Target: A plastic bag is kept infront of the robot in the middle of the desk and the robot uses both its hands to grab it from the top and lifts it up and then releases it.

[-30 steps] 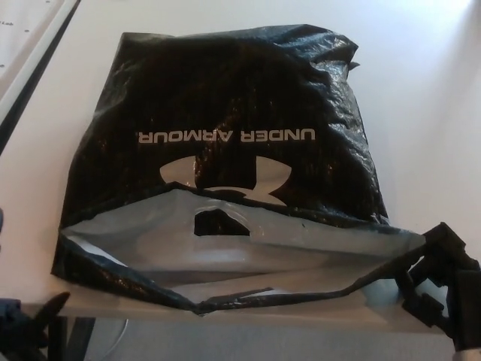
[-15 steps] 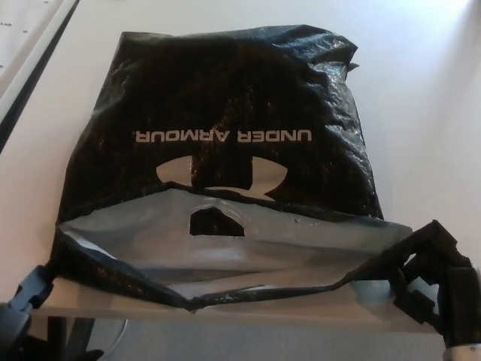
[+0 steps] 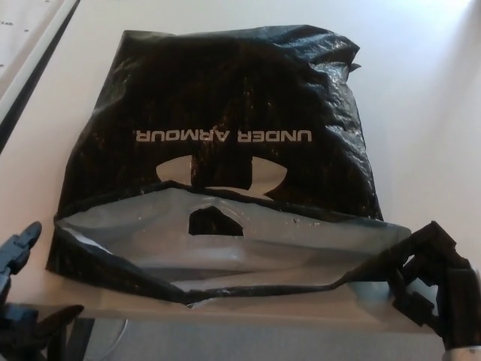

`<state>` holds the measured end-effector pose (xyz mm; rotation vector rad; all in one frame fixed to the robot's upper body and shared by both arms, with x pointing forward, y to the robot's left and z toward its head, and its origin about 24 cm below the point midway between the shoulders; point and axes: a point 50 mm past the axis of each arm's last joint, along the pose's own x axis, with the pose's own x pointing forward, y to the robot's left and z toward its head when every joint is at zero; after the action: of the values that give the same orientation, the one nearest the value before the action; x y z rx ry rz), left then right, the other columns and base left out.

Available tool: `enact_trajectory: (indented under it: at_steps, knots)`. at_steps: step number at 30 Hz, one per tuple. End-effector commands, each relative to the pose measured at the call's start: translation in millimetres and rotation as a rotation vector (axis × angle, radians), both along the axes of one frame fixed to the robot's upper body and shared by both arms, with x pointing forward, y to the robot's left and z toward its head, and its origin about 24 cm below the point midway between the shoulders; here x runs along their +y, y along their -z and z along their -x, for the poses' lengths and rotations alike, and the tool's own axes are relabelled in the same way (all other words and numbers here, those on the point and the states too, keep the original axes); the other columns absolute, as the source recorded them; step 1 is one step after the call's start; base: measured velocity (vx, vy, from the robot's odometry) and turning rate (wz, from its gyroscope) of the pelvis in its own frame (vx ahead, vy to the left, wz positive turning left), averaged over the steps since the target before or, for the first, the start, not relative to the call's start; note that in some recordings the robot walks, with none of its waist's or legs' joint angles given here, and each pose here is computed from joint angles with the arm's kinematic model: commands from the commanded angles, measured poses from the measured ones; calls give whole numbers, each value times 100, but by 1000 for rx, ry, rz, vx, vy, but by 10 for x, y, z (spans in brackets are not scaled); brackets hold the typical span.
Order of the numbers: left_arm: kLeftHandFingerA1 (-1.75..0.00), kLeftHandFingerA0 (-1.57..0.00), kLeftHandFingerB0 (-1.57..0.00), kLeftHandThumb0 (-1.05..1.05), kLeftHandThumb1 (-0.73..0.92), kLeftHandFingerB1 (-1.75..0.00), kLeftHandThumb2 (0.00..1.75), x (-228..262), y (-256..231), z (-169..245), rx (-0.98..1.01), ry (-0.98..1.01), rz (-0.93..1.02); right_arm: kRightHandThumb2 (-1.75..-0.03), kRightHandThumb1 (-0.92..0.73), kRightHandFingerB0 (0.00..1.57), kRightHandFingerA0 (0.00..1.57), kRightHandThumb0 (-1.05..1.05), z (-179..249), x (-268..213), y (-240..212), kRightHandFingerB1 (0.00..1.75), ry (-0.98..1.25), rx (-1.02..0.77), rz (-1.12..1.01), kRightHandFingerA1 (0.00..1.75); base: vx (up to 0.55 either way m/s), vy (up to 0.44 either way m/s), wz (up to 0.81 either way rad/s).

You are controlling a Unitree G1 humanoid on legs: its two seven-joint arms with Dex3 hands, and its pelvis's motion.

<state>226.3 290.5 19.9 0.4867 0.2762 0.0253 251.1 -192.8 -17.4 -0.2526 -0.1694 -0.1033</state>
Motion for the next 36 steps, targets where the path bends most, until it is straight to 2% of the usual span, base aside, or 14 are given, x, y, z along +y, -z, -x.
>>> enact_trajectory:
  at_steps: [1,2,8,17,21,22,23,24,26,28,32,35,36]
  knots:
    - [-134,-30,0,-34,48,0,53,132,10,62,9,-51,-53,-57,-76,47,67,-42,90,-51,133,174,30,79,3,175,0,0,0]
    - [-130,-31,0,-30,48,0,54,118,9,73,9,-44,-64,-57,-76,47,66,-41,83,-57,128,174,34,76,7,175,0,0,0]
    - [-132,-26,0,-35,48,0,53,103,36,142,24,-36,-89,-58,-77,47,67,-39,87,-48,145,171,26,92,-5,175,0,0,0]
    - [-132,-32,0,-35,47,0,54,95,35,121,40,-43,-81,-57,-76,47,67,-39,42,5,128,173,18,79,-16,175,0,0,0]
    - [-141,-30,0,-38,47,0,53,71,45,107,37,-34,-55,-57,-77,47,68,-40,37,-12,123,172,18,81,-2,175,0,0,0]
    - [-133,-29,0,-30,45,0,53,60,42,98,36,-32,-50,-57,-77,47,69,-39,39,-20,119,173,17,76,-4,175,0,0,0]
    - [-133,-29,0,-30,45,0,53,55,40,94,35,-30,-47,-57,-77,47,69,-39,40,-23,117,173,16,74,-5,175,0,0,0]
    - [-137,-28,0,-36,48,0,53,51,38,86,34,-28,-50,-57,-77,47,69,-40,42,-28,116,173,18,75,0,175,0,0,0]
    - [-136,-27,0,-35,48,0,53,39,27,67,29,-20,-52,-58,-77,46,67,-40,47,-43,124,172,23,82,3,175,0,0,0]
    - [-138,-27,0,-25,47,0,51,38,23,61,24,-11,-55,-57,-76,46,66,-40,57,-44,136,172,25,89,-3,175,0,0,0]
    - [-147,-27,0,-24,49,0,49,19,22,52,17,-8,-62,-58,-77,46,66,-41,77,-50,149,171,31,96,12,175,0,0,0]
    - [-146,-29,0,-26,47,0,49,-4,37,72,22,-4,-60,-58,-77,46,65,-42,112,-51,170,170,26,102,13,175,0,0,0]
    - [-151,-31,0,-36,49,0,52,-16,30,68,23,-3,-63,-58,-76,46,65,-43,113,-51,175,170,25,106,5,175,0,0,0]
